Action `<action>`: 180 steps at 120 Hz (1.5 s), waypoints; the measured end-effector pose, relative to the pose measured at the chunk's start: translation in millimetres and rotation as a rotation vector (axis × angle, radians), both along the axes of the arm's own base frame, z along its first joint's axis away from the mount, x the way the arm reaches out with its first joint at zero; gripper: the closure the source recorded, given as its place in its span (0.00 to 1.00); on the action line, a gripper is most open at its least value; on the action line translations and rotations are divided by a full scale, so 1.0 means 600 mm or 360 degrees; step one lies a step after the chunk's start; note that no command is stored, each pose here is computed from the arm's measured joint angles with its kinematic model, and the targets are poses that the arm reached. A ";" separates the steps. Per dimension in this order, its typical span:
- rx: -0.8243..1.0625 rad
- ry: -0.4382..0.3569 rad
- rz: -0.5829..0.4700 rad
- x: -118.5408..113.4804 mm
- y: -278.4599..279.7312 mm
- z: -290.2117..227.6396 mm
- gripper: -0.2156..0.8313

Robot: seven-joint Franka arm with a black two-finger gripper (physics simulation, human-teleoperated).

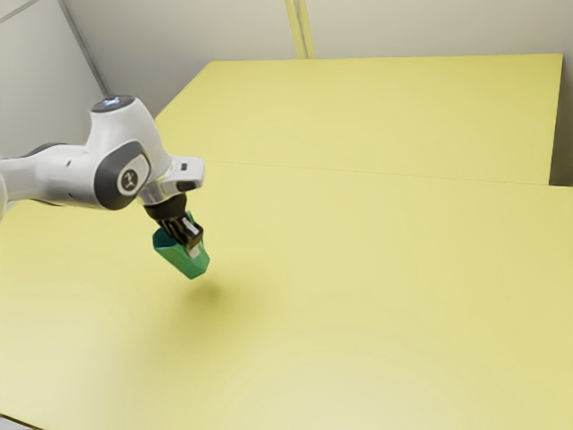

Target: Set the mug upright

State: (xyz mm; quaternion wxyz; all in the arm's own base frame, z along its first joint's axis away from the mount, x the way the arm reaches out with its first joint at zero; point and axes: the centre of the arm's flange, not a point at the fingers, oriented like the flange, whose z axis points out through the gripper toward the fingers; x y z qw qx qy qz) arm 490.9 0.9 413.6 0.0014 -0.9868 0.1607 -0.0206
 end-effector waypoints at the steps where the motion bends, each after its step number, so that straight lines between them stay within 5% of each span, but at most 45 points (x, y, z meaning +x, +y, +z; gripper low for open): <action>1: 0.0002 0.0000 0.0004 0.000 -0.001 -0.001 0.96; 146: 0.0046 0.0106 0.0488 0.006 -0.036 -0.124 0.95; 180: 0.0025 0.0063 0.0511 0.007 -0.042 -0.106 0.48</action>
